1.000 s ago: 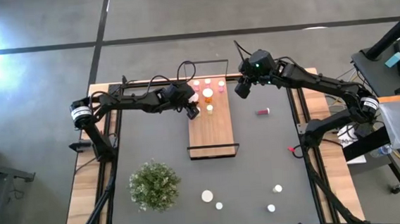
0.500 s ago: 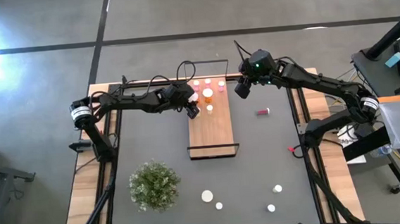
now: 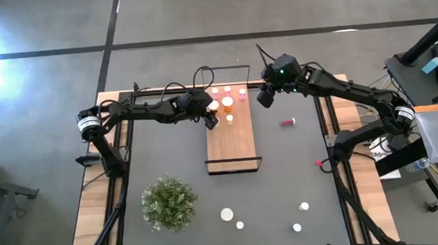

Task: Pick and place medicine bottles onto shelf by color
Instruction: Put the top orange pill bottle on the shelf aligned with the other orange pill bottle, then put the top right blue pill bottle on the shelf

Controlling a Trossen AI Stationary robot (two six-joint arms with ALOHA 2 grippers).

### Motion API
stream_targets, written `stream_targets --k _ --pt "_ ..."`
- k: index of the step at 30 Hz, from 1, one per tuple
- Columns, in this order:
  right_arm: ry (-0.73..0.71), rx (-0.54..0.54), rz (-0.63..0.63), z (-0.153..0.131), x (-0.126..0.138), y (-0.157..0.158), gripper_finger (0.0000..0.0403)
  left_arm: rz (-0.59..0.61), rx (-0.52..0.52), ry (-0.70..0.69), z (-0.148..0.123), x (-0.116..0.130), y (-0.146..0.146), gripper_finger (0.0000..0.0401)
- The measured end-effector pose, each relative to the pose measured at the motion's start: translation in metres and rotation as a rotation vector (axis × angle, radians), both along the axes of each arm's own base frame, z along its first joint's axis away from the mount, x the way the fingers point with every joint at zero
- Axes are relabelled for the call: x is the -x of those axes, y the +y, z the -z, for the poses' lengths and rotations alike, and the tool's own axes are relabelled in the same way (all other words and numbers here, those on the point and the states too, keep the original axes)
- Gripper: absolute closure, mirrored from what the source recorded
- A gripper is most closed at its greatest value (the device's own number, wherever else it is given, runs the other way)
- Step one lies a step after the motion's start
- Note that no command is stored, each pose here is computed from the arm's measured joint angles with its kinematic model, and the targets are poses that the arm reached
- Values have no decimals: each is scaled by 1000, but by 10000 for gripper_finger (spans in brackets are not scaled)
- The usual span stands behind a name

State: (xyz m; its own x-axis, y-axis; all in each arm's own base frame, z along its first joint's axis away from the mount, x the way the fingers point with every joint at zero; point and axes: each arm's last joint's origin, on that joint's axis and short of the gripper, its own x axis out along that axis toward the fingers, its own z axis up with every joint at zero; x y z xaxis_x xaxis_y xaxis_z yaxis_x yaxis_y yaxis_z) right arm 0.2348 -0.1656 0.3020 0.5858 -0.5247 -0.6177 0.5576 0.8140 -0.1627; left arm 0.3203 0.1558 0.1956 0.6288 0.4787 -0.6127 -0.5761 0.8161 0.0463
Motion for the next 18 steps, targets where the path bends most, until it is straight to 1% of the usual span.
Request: stream_targets --k 7,13,18 --pt "0 0 0 0 0 0 232 -6 -6 -3 -7 3 -1 182" --pt "0 0 0 0 0 0 232 -5 -5 7 -23 14 -6 182" --pt "0 0 0 0 0 0 232 6 6 23 -39 25 -16 182"
